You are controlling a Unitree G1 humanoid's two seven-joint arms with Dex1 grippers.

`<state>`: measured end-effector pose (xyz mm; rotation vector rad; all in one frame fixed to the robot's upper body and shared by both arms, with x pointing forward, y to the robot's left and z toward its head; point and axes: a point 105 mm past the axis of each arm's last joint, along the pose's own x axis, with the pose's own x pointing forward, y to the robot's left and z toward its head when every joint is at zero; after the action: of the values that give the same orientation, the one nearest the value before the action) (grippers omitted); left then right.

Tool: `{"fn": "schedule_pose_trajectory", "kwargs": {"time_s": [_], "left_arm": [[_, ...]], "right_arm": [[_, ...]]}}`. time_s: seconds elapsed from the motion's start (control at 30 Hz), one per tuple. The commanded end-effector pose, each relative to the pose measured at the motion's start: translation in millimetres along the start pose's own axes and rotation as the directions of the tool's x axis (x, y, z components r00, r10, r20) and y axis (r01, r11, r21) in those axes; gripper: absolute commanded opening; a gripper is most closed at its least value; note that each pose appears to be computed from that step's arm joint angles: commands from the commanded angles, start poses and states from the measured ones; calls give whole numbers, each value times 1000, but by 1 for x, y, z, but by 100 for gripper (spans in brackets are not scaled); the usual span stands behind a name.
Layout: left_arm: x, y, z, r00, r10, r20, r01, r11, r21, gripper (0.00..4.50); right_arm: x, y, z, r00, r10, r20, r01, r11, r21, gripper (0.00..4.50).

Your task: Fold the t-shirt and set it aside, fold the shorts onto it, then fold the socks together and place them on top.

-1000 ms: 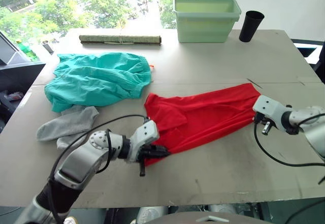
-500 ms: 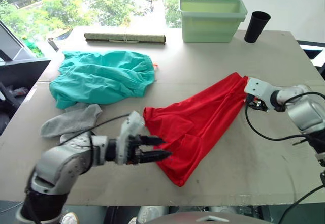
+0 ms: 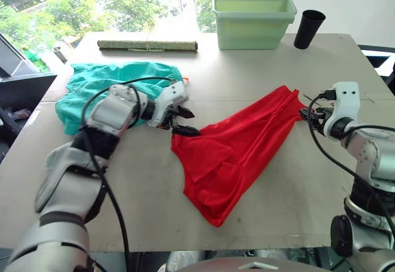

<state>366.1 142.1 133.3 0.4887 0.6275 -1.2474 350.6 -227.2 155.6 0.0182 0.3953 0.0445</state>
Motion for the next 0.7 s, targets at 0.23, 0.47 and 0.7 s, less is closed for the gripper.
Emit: {"fn": "schedule_pose_trajectory", "kwargs": {"time_s": [0.23, 0.47, 0.7], "left_arm": [[15, 6, -33, 980, 8, -201, 17, 992, 121, 411], [8, -8, -42, 983, -66, -170, 71, 997, 23, 160], [-7, -34, -47, 998, -34, -52, 25, 984, -179, 6]], "right_arm": [[58, -25, -20, 984, -95, -148, 99, 995, 16, 237], [70, 1, -2, 991, 4, -133, -4, 1000, 1, 0], [68, 10, 12, 997, 9, -76, -25, 977, -211, 0]]}}
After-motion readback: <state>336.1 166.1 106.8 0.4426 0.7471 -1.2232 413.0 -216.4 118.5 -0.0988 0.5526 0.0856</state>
